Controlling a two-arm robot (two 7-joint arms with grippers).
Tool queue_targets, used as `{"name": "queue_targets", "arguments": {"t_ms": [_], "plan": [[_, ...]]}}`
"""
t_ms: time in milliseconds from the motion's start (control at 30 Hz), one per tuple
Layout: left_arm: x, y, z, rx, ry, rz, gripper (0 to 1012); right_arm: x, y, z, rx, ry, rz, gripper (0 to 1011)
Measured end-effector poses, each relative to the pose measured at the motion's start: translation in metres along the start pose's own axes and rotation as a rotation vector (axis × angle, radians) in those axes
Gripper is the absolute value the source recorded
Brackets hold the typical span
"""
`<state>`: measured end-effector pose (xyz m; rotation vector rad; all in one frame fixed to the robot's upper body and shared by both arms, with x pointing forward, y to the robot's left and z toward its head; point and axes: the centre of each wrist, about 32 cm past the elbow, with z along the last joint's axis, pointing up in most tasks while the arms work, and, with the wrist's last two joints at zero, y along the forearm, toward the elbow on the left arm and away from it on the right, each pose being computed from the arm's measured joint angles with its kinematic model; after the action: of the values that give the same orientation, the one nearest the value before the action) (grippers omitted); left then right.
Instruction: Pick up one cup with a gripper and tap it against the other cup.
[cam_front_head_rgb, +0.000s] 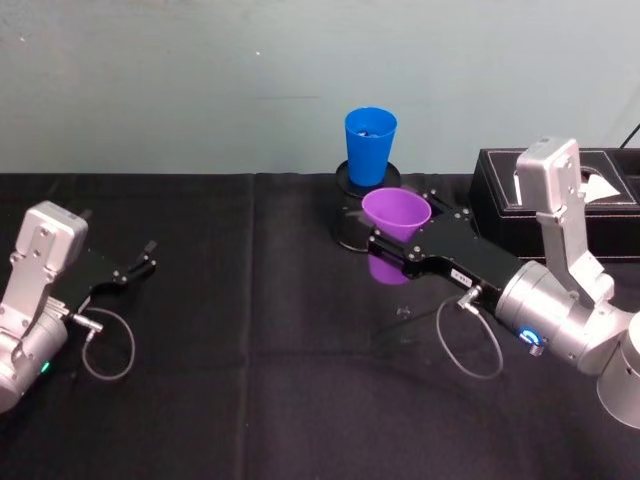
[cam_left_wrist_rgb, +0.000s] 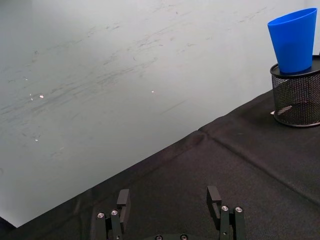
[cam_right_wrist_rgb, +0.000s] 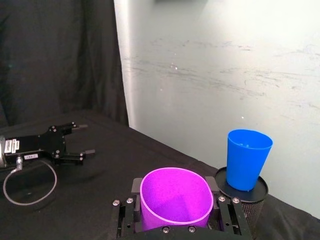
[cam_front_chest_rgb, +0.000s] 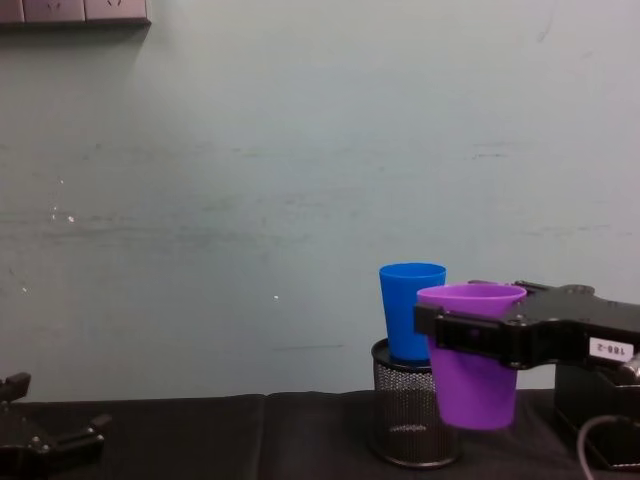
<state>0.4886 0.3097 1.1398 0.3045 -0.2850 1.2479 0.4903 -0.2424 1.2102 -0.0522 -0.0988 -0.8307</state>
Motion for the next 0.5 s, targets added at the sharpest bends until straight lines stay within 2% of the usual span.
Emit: {"name": "queue_targets", "arguments": {"t_ms": [233, 500], "plan": [[0.0000, 0.0000, 0.0000, 0.000, 0.000, 0.000, 1000, -0.0013, 0.0005, 0.0047, 0.002, -0.003, -0.003, 754], [0.0000, 0.0000, 0.0000, 0.000, 0.000, 0.000, 1000, -0.0014, 0.0005, 0.0041, 0.002, -0.002, -0.003, 754]]}}
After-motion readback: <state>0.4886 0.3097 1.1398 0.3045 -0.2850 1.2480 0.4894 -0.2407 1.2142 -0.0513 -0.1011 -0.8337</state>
